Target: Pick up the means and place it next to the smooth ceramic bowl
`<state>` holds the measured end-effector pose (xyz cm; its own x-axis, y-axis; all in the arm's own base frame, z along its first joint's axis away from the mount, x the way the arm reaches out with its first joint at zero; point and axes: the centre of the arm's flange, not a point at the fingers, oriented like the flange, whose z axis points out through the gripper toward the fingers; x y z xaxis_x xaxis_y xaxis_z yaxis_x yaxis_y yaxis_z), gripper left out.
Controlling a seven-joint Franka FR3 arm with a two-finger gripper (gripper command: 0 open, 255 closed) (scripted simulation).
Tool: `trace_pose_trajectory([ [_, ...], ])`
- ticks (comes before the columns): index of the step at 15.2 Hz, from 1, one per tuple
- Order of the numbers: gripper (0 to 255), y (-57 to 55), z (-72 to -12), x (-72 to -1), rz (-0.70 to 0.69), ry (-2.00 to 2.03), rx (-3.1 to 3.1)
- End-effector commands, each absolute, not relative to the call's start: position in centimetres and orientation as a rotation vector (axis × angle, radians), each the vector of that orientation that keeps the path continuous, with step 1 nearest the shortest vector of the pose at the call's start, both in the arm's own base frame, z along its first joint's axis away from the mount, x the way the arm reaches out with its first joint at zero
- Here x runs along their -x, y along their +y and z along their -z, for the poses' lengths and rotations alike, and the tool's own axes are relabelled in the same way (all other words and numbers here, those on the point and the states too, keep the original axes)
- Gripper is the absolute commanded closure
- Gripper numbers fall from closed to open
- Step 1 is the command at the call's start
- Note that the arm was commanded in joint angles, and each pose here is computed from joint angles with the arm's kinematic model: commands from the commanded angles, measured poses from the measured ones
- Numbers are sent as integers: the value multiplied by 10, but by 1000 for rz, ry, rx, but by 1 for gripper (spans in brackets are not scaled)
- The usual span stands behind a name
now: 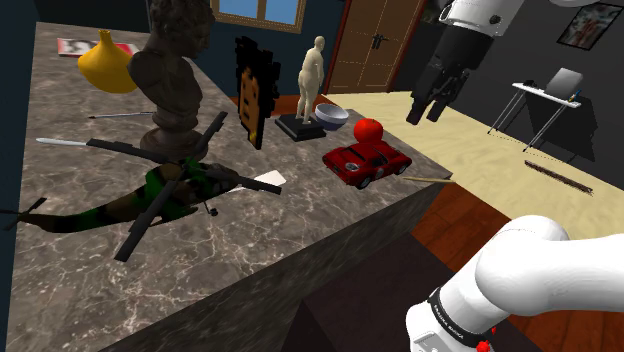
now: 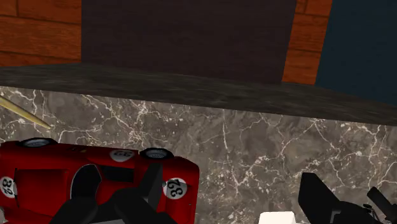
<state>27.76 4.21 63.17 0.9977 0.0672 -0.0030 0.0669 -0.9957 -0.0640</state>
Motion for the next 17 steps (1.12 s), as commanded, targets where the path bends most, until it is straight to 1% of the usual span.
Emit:
trace_pose_trajectory([
  [1,0,42,-632,-278,-8,-103,3076],
  [9,0,63,-571,-361,11,-642,3012],
  [17,0,112,-512,-433,30,-1162,2857],
])
